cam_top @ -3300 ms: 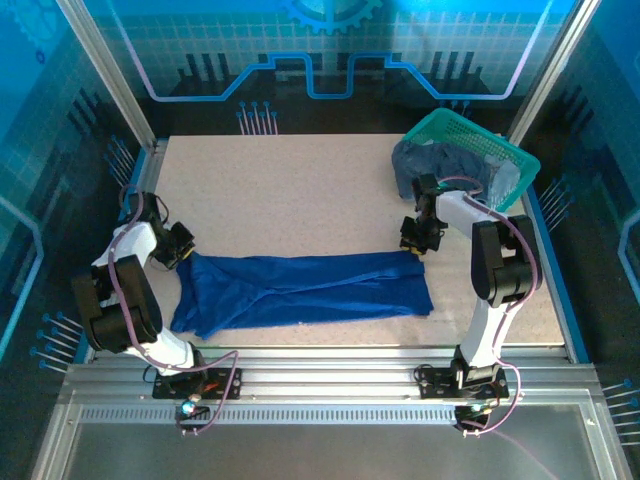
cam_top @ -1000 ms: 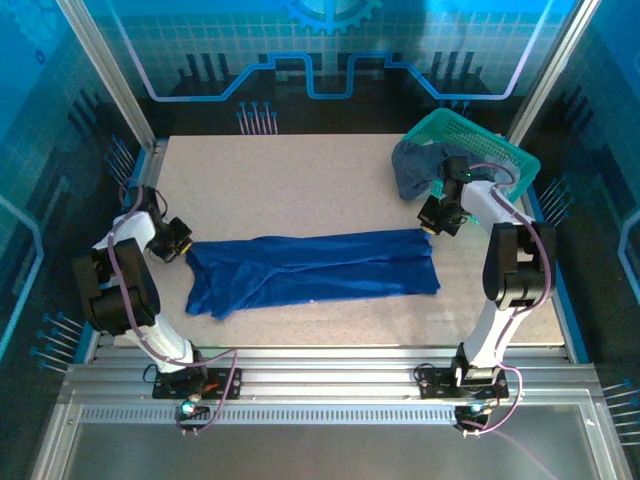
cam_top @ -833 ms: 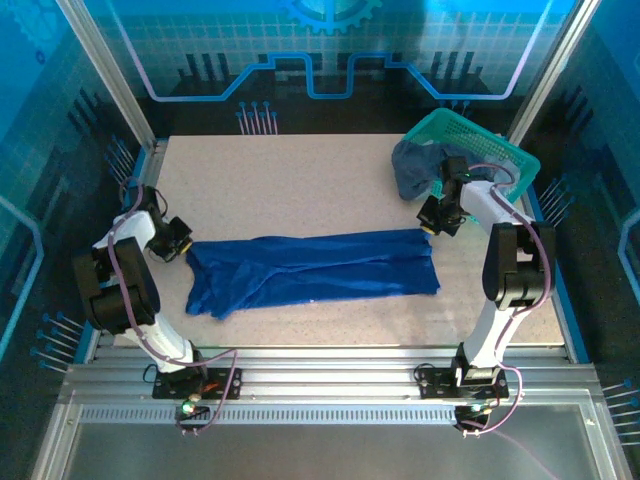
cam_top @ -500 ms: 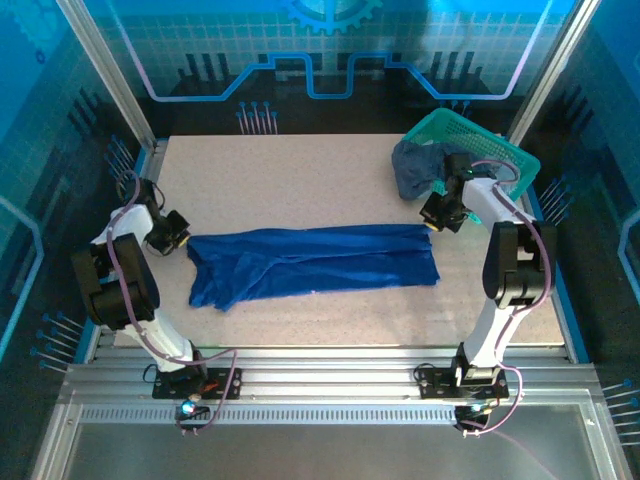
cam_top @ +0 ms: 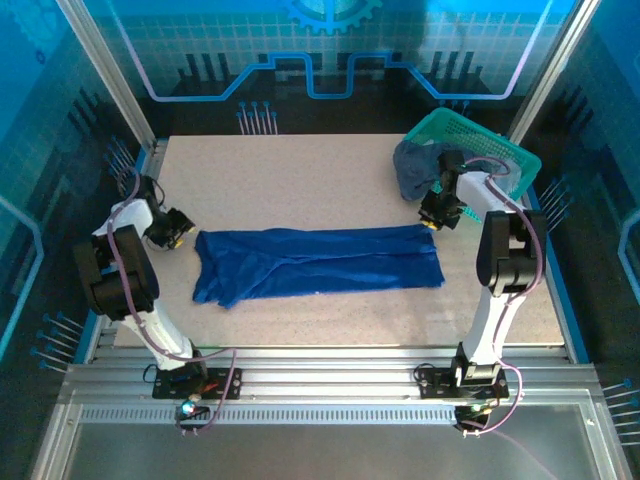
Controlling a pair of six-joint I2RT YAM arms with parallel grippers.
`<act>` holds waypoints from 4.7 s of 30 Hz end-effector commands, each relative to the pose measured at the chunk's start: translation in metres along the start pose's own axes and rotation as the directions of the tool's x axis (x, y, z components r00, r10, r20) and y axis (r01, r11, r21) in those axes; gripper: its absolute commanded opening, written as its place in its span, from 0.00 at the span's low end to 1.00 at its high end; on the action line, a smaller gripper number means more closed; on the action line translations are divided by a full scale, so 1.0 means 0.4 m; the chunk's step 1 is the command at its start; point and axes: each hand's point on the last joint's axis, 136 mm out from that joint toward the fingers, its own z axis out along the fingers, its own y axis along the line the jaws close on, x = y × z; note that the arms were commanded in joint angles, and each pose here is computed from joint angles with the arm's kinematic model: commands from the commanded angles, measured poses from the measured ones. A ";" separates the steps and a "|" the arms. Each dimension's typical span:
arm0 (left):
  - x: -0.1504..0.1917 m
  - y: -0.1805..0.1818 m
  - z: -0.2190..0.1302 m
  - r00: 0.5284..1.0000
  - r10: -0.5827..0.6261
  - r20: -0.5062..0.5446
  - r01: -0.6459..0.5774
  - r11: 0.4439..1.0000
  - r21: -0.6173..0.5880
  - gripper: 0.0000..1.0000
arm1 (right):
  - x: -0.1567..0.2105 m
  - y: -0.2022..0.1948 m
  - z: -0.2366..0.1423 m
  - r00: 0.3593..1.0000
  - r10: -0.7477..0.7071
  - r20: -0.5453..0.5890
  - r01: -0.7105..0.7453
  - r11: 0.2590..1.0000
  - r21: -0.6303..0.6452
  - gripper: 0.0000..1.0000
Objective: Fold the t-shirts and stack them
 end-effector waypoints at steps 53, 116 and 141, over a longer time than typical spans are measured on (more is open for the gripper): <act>0.455 -0.273 0.071 0.816 0.550 -0.178 -0.560 0.829 -0.008 0.16 | 0.214 0.074 -0.129 0.978 -0.206 0.029 0.207 0.975 -0.078 0.19; 0.668 -0.086 -0.109 0.914 0.195 -0.356 -0.197 0.980 0.033 0.47 | 0.241 0.130 -0.086 0.952 -0.306 -0.013 0.303 0.948 -0.097 0.17; 0.456 0.042 -0.012 0.937 0.297 -0.186 -0.318 0.943 -0.096 0.29 | 0.276 0.190 -0.048 0.941 -0.327 -0.090 0.303 0.929 -0.213 0.21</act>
